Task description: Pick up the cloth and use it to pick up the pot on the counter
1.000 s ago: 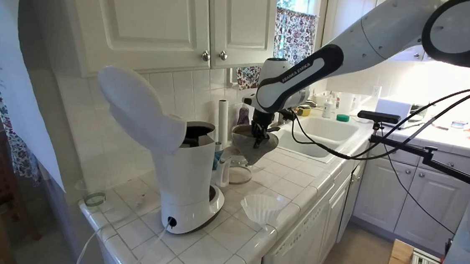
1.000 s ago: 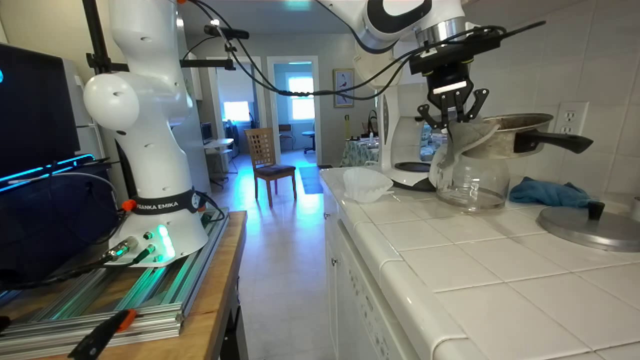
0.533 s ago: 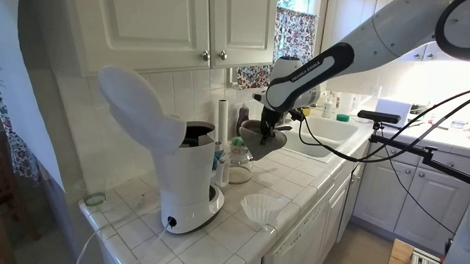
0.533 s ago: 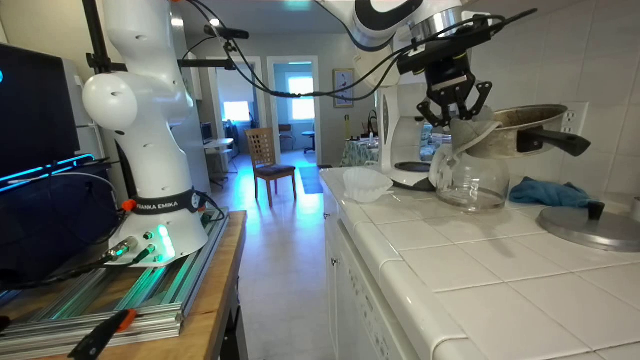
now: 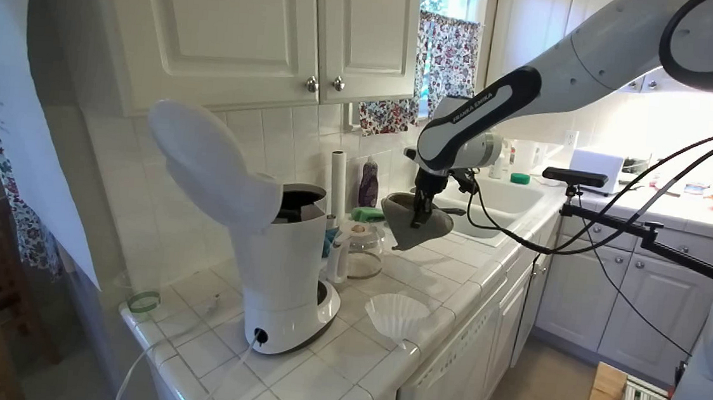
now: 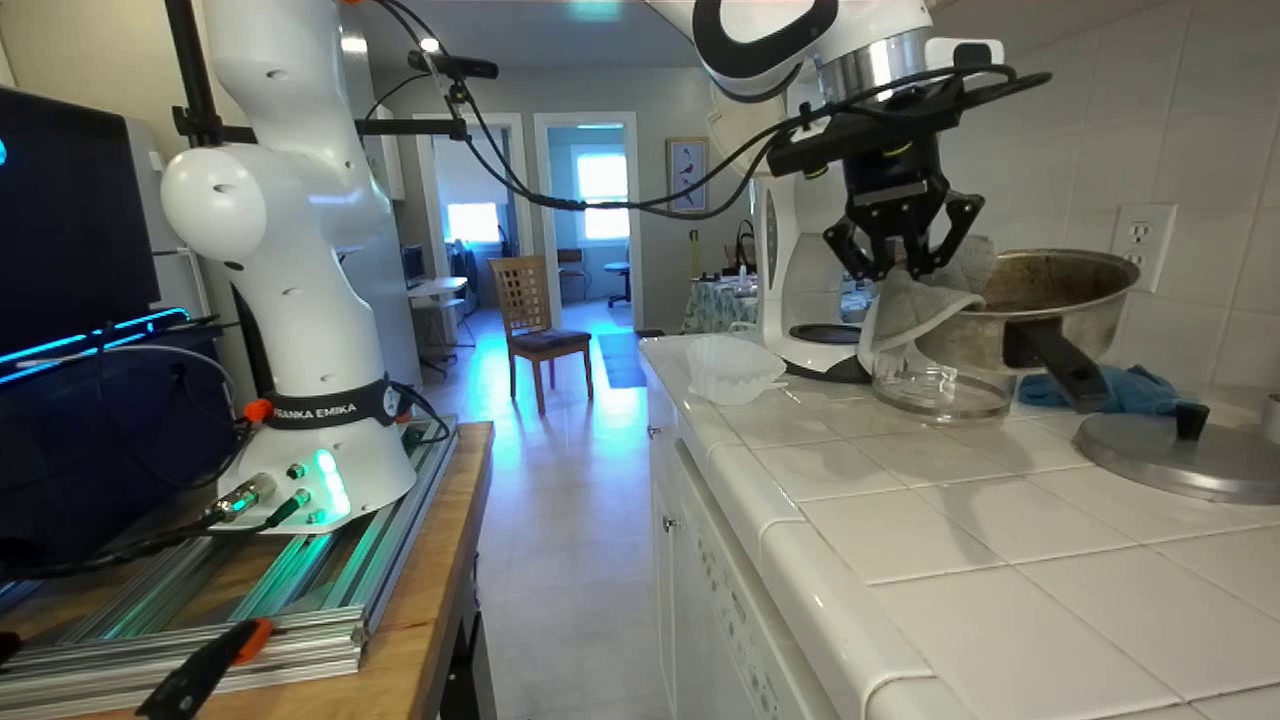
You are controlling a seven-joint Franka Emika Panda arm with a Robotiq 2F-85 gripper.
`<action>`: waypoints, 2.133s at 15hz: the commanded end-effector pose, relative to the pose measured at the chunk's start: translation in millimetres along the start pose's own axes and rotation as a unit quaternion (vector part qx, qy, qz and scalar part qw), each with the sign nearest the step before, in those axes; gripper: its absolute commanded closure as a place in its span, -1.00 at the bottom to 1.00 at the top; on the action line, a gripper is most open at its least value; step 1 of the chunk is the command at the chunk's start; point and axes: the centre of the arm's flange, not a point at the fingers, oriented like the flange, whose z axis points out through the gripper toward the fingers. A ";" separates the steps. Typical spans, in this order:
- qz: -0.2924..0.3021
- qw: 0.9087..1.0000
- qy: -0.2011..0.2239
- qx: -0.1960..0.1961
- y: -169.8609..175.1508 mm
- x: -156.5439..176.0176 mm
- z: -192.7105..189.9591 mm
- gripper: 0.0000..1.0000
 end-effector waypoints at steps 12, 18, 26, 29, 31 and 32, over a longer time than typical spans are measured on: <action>0.097 0.989 -0.082 0.070 44.3 -84.4 71.1 0.93; 0.127 0.985 -0.098 0.061 60.5 -87.2 89.0 0.93; 0.139 0.982 -0.116 0.048 77.9 -78.8 99.8 0.67; 0.137 0.983 -0.118 0.043 83.3 -73.5 98.4 0.12; 0.135 0.983 -0.119 0.038 85.4 -69.3 95.2 -0.15; 0.132 0.983 -0.119 0.036 87.1 -67.5 93.8 -0.28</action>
